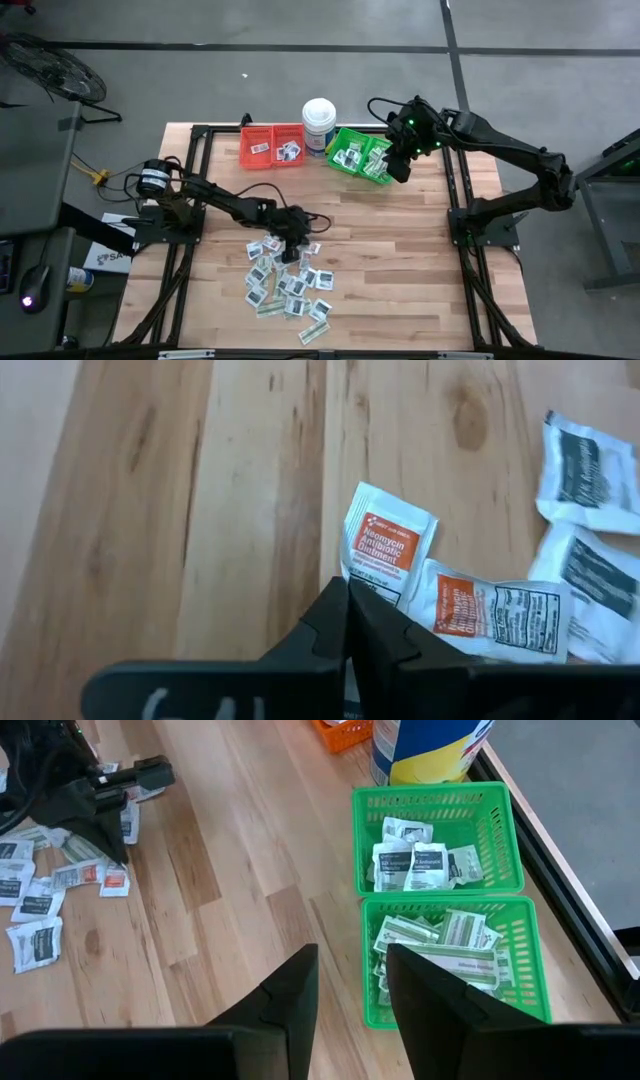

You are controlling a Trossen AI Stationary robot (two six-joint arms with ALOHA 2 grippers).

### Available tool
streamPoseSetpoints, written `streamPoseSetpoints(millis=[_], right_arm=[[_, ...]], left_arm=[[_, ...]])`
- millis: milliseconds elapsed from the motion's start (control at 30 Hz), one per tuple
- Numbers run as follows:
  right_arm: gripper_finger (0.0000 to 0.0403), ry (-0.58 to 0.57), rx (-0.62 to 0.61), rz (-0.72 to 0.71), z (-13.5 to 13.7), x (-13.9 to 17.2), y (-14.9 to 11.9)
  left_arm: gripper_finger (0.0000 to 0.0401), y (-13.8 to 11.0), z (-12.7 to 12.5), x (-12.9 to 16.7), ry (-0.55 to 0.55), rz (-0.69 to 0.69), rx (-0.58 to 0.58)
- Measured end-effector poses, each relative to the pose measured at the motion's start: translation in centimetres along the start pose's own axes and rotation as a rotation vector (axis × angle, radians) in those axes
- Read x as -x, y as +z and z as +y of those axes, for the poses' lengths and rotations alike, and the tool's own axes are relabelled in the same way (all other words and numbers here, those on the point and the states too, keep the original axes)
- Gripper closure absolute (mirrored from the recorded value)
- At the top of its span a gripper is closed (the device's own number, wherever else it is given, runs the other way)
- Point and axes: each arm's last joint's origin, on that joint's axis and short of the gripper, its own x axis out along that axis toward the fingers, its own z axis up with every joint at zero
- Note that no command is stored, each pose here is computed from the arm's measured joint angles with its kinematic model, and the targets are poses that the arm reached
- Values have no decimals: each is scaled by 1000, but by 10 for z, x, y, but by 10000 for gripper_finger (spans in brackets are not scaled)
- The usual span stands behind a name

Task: Pick & Place First Aid Supplies
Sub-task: Put the orange ointment pack into the left orange bin

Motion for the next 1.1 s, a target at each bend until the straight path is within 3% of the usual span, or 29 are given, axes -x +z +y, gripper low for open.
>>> streamPoseSetpoints(millis=[700,1100], right_arm=[[289,0,8,0,0,0,0],[289,-4,35,10,0,0,-1]], left_arm=[[401,20,-3,44,42,-115,30],[401,18,-5,111,255,-147,62]])
